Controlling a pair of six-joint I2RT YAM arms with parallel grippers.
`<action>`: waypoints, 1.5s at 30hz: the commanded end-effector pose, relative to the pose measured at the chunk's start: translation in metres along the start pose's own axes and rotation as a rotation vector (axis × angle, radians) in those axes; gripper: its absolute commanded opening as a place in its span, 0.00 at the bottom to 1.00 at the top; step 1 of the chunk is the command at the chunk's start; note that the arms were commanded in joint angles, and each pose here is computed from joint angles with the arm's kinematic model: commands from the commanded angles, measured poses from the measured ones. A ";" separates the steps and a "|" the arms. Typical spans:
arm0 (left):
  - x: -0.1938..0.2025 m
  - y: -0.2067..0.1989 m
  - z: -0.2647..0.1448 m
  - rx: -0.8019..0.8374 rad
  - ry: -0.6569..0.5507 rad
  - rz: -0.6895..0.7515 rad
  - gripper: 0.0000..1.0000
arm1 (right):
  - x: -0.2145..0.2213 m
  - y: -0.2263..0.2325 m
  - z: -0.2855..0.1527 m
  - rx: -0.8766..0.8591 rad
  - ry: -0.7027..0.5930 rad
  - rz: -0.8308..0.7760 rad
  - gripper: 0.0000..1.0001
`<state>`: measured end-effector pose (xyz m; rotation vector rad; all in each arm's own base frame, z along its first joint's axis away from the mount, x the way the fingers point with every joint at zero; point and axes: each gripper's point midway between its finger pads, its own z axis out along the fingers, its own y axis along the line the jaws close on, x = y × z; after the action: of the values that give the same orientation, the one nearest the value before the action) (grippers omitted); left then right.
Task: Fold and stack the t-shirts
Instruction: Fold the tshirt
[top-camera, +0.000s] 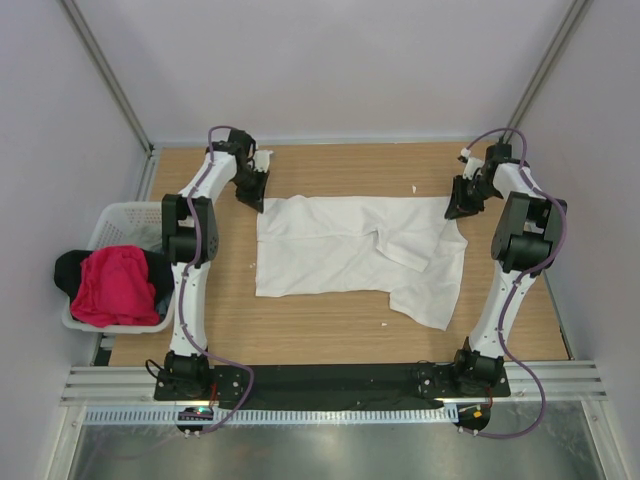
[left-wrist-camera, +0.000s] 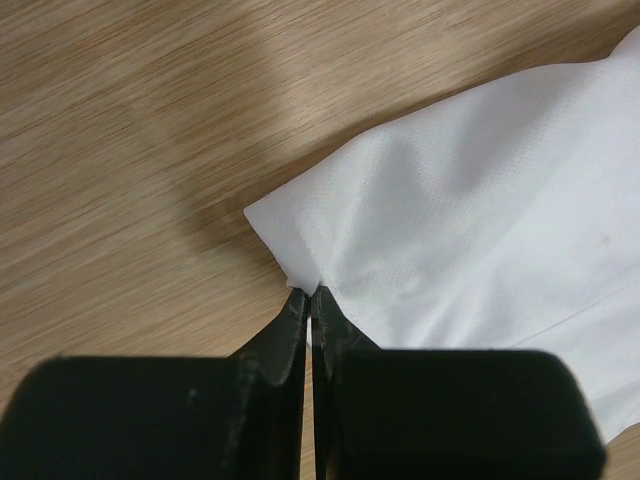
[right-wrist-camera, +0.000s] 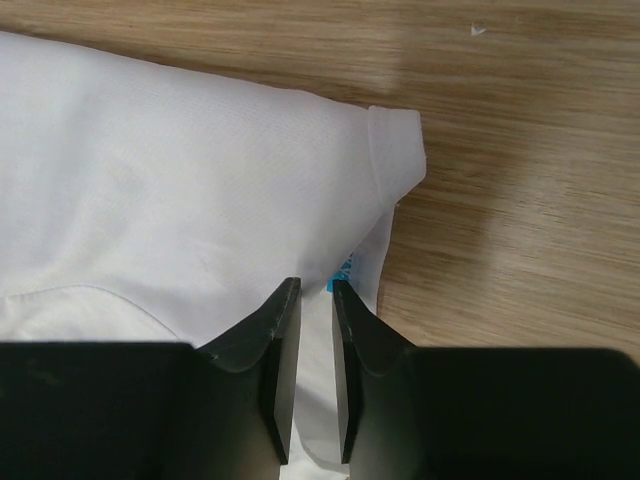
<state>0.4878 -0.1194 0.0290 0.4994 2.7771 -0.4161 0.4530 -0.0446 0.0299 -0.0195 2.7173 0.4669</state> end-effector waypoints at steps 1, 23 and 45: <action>-0.010 -0.003 -0.016 -0.018 -0.041 0.025 0.00 | -0.008 -0.002 0.000 0.000 -0.030 -0.007 0.19; -0.010 0.008 -0.016 -0.075 -0.038 0.031 0.00 | -0.018 0.000 -0.006 -0.008 -0.058 -0.018 0.01; -0.045 0.024 -0.022 -0.146 -0.122 0.085 0.07 | -0.037 -0.018 -0.026 0.056 -0.111 -0.031 0.02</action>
<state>0.5173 -0.1059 0.0508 0.5120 2.6878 -0.2561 0.4606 -0.0621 0.0275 0.0175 2.7005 0.4453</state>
